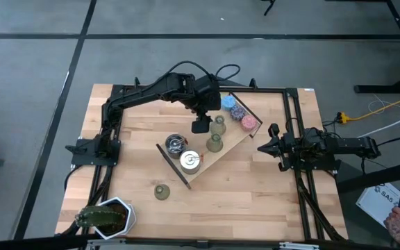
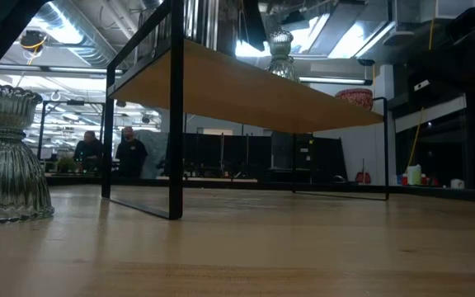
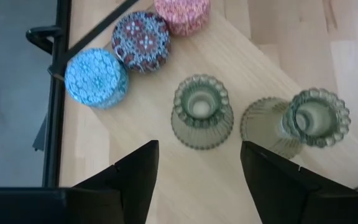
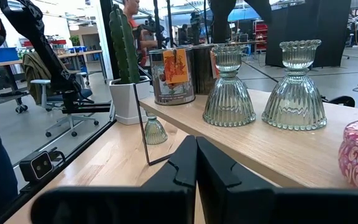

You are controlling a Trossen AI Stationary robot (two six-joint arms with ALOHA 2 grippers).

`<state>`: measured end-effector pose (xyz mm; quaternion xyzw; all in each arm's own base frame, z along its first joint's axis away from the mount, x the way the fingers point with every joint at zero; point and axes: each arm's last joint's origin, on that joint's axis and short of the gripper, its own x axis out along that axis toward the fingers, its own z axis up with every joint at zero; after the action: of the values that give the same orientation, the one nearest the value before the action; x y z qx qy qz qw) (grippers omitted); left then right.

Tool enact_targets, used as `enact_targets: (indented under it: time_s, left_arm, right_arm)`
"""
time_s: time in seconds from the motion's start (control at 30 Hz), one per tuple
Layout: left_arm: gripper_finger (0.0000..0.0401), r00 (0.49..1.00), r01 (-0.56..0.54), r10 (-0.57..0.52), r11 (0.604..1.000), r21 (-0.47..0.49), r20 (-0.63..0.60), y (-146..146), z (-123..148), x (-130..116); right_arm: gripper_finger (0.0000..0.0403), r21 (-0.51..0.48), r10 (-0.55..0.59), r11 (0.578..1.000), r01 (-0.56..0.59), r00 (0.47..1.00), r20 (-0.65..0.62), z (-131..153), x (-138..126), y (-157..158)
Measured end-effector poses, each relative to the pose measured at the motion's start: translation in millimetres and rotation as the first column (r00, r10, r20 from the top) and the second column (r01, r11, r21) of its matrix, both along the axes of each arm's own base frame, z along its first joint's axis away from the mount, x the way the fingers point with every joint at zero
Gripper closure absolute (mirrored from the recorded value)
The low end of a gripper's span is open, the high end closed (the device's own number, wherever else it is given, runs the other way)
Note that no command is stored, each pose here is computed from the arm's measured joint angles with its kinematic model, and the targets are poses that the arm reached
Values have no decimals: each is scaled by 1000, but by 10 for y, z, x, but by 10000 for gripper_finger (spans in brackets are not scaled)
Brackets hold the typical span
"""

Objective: Pick & Place candle stick holders
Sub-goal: Adjust the transparent candle holder on the shelf

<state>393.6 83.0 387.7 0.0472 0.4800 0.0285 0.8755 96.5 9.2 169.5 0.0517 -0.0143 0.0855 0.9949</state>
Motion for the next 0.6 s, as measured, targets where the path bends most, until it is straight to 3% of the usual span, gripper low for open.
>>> enact_targets:
  time_s: [0.17,0.6]
  left_arm:
    - [187,1000,4,-4,1000,-18,-26,9,-15,-27]
    - [244,988,150,-154,967,-204,-1,-102,64,-138]
  right_arm:
    - [393,0,0,1000,0,1000,0,0,0,0]
    - [393,0,0,1000,0,1000,0,0,0,0]
